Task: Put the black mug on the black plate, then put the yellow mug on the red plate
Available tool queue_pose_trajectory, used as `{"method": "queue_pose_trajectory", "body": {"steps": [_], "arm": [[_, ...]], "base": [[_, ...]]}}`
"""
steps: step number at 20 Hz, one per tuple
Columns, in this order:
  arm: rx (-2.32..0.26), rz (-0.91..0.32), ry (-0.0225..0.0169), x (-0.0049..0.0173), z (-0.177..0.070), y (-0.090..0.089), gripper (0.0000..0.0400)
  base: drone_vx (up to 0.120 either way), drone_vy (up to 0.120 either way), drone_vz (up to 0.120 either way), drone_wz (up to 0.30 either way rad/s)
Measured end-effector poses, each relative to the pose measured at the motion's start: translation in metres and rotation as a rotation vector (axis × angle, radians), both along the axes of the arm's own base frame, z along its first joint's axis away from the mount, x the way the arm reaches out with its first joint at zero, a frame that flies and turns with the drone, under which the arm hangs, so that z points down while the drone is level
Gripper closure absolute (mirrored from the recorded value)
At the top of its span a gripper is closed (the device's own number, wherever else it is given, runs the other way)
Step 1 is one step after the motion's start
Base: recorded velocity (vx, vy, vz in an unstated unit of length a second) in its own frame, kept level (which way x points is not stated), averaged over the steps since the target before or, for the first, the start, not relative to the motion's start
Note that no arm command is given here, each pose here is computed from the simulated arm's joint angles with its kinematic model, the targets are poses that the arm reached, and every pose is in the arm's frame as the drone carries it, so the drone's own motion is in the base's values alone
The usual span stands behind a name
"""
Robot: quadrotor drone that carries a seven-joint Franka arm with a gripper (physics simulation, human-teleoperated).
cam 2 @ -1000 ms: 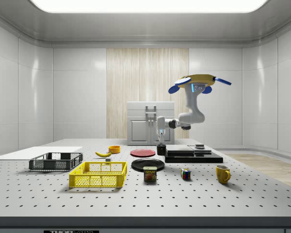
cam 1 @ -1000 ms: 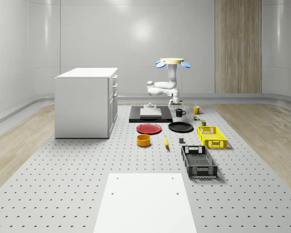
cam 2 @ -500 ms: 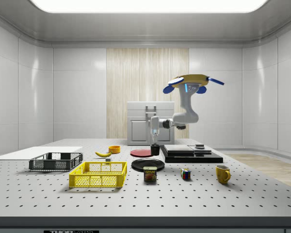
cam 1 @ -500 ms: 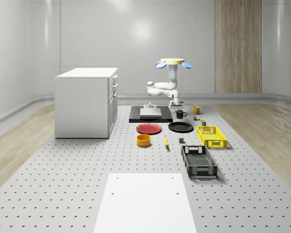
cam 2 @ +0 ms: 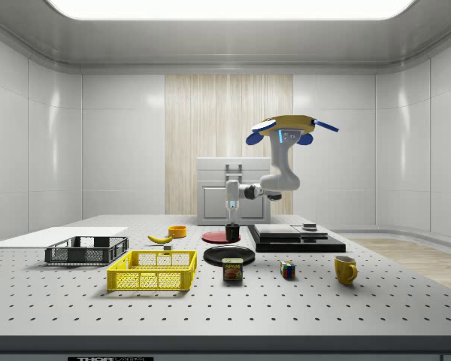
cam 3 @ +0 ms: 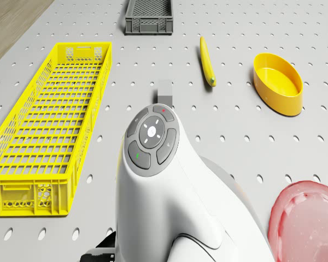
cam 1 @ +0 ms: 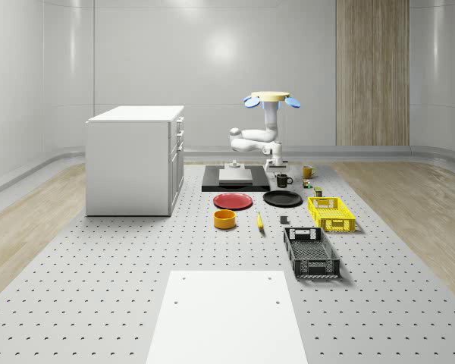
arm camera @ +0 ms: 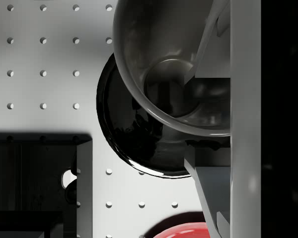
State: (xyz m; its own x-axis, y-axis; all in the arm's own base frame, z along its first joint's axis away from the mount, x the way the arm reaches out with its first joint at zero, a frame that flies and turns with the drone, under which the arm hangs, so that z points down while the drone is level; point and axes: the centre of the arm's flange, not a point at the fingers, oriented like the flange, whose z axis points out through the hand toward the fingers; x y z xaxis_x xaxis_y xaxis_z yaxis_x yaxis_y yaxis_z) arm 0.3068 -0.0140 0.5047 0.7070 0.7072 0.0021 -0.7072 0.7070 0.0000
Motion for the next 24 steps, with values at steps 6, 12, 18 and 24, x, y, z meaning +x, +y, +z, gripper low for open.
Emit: {"method": "queue_pose_trajectory", "body": {"steps": [6, 12, 18, 24], "arm": [[0.0, 0.0, -0.0001, 0.0, 0.023, 0.0, 0.029], [0.0, 0.0, -0.0002, 0.0, 0.049, 0.0, 0.029], [0.0, 0.0, -0.0002, 0.0, 0.07, 0.0, 0.029], [0.0, 0.0, -0.0003, 0.0, 0.091, 0.0, 0.0208]], "base": [[0.0, 0.0, 0.0, 0.0], [0.0, 0.0, 0.0, 0.0], [0.0, 0.0, 0.0, 0.0], [0.0, 0.0, 0.0, 0.0]]}}
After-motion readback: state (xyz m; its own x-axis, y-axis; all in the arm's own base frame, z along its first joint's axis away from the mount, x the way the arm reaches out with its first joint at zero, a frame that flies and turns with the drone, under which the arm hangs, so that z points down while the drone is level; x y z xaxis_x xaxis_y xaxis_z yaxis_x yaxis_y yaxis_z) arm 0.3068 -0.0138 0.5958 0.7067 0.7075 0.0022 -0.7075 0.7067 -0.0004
